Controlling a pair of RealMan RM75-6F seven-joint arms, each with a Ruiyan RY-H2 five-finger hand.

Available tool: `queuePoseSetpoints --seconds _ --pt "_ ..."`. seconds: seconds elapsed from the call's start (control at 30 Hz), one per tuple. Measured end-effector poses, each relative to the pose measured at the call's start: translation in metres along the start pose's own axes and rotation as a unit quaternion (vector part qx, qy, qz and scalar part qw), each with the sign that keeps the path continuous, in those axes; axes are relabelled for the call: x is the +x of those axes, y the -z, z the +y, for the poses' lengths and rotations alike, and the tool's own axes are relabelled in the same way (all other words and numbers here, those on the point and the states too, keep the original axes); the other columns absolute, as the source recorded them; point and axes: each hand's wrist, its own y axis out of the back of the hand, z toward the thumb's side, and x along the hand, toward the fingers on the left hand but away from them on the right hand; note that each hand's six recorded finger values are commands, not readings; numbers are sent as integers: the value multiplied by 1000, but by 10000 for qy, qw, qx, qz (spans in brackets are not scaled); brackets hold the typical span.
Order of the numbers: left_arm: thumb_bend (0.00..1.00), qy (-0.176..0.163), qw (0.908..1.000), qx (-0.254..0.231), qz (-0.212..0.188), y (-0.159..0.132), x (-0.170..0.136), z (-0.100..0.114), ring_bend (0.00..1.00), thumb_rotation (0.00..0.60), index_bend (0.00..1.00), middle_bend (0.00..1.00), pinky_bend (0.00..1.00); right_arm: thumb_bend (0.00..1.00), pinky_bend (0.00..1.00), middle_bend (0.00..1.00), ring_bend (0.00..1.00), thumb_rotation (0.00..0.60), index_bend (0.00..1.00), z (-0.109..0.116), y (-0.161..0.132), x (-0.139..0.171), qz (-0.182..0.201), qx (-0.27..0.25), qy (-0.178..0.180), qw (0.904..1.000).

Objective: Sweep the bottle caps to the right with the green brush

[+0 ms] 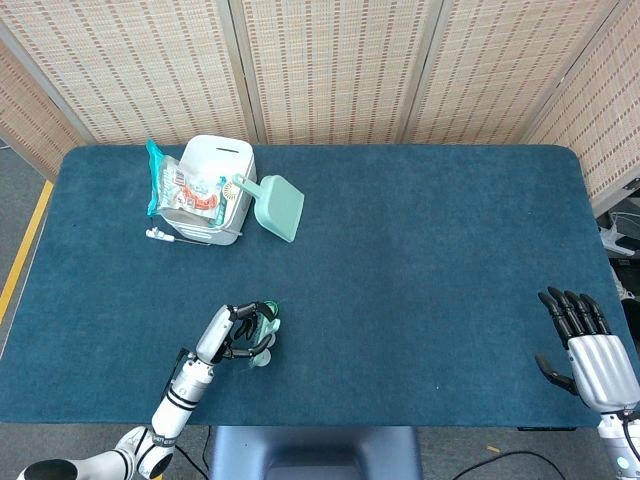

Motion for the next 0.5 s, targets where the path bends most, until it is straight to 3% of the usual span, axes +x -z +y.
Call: queuePoseSetpoints --seconds 0.23,0.5 --pt "762 -168 9986 446 -214 -8 11 24 769 600 784 920 926 267 0 13 0 600 0 1 0 1 14 -19 11 10000" --pt "761 -156 9976 608 299 18 19 43 769 600 784 919 926 267 0 13 0 600 0 0 -3 2 56 -6 -15 10000"
